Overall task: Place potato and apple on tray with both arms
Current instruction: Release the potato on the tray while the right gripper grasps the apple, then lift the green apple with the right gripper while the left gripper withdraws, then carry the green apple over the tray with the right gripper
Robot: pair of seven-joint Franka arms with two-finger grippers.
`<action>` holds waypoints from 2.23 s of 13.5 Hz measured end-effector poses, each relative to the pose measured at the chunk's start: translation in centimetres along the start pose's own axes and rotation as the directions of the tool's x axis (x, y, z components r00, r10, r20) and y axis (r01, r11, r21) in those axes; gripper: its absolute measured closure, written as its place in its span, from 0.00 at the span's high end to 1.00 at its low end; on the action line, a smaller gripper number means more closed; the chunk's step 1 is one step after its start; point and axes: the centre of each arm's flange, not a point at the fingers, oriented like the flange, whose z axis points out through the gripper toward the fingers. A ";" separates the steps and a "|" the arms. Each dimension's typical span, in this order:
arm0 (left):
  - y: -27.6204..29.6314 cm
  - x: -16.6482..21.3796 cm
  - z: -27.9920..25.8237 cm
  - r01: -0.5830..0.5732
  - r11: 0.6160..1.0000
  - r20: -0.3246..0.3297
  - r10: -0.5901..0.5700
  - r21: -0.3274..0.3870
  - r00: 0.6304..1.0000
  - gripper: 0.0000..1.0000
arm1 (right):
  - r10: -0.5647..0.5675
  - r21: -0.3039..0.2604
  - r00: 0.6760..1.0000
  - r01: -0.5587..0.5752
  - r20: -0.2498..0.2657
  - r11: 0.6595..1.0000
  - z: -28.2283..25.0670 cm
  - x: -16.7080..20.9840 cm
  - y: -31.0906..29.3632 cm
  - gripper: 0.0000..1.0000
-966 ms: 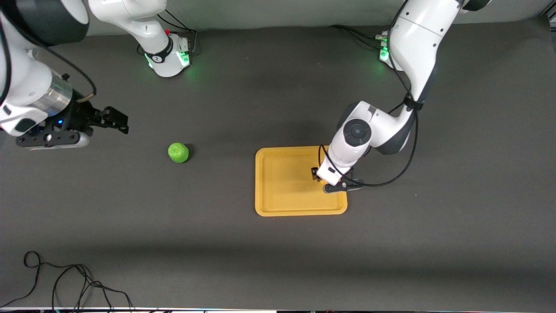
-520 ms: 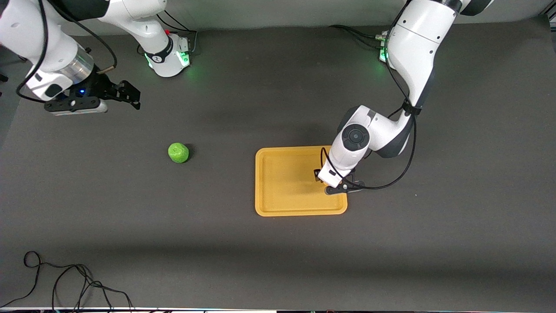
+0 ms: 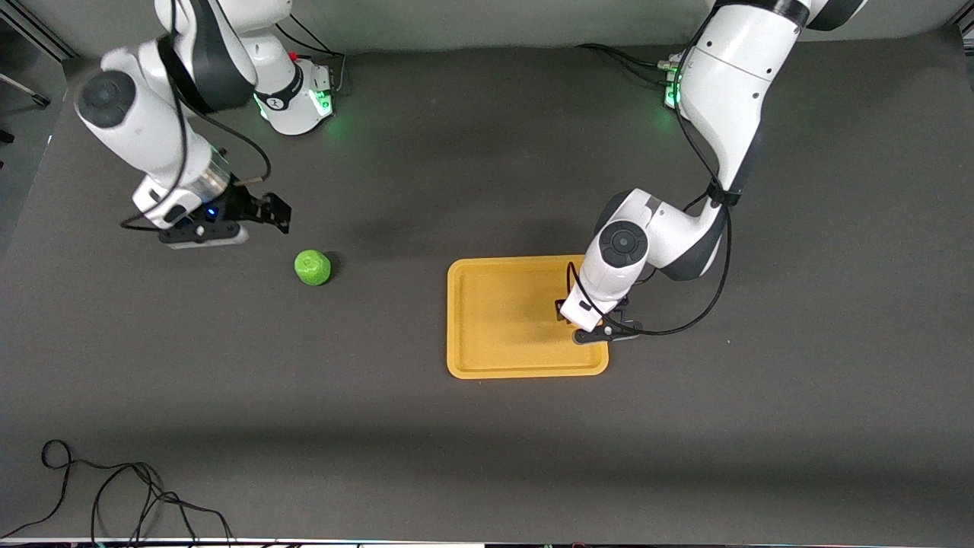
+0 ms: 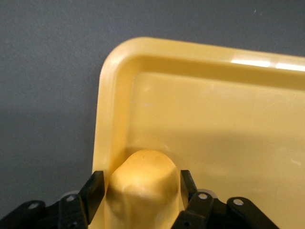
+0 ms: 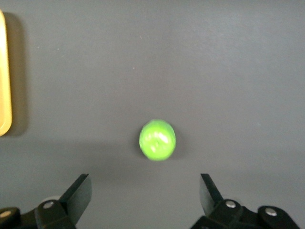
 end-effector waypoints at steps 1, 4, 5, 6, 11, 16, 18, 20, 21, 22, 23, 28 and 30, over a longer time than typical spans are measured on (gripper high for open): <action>0.0 0.5 -0.6 0.003 1.000 -0.010 -0.003 -0.003 1.000 0.75 | 0.000 0.004 1.000 0.000 -0.021 1.000 2.7 0.0 -0.5 1.00; -1.1 2.5 -4.7 0.022 1.000 -0.045 -0.022 0.010 0.999 0.91 | 0.003 0.011 0.998 -0.002 -0.066 1.000 11.0 -0.9 -0.7 1.00; -1.9 3.5 -7.3 0.029 0.999 -0.064 -0.028 0.014 0.998 0.97 | 0.005 0.012 0.997 -0.004 -0.078 1.000 13.1 -1.2 -0.5 1.00; -3.3 4.6 -10.3 0.024 1.000 -0.084 -0.022 0.017 0.996 0.99 | 0.008 0.013 0.996 -0.007 -0.087 1.000 15.0 -1.4 -0.3 1.00; -13.8 6.6 -24.9 -0.127 0.986 -0.034 0.132 0.105 0.991 1.00 | 0.015 0.001 0.998 -0.015 -0.060 1.000 21.3 -3.0 0.5 1.00; -20.9 5.2 -30.4 -0.261 0.957 0.061 0.255 0.123 0.965 1.00 | 0.026 -0.008 0.999 -0.026 -0.036 1.000 21.6 -3.1 1.1 0.72; -23.9 5.0 -31.9 -0.273 0.959 0.055 0.269 0.071 0.961 1.00 | 0.030 -0.009 0.999 -0.030 -0.026 0.999 20.2 -2.2 1.1 0.71; -26.0 4.9 -33.3 -0.272 0.960 0.036 0.270 0.060 0.962 1.00 | 0.032 -0.014 0.999 -0.032 0.012 0.999 16.3 0.0 0.7 0.71; -26.0 4.7 -33.9 -0.277 0.958 0.026 0.276 0.074 0.961 1.00 | 0.034 -0.017 0.999 -0.033 0.033 0.999 13.5 1.4 0.4 0.71; -26.0 4.6 -34.5 -0.285 0.954 0.017 0.285 0.097 0.958 1.00 | 0.036 -0.020 0.998 -0.034 0.054 0.999 10.2 2.9 0.2 0.71; -26.1 4.6 -35.1 -0.287 0.952 0.006 0.288 0.110 0.958 1.00 | 0.037 -0.024 0.996 -0.035 0.081 0.999 6.5 4.4 -0.1 0.71; -29.2 5.7 -34.3 -0.238 0.968 0.010 0.238 0.084 0.971 1.00 | 0.040 -0.021 0.996 -0.038 0.074 0.999 -8.5 10.3 -1.8 0.71; -30.0 6.0 -34.0 -0.226 0.972 0.014 0.225 0.070 0.974 1.00 | 0.042 -0.013 0.998 -0.041 0.036 0.999 -9.9 12.2 -5.0 0.71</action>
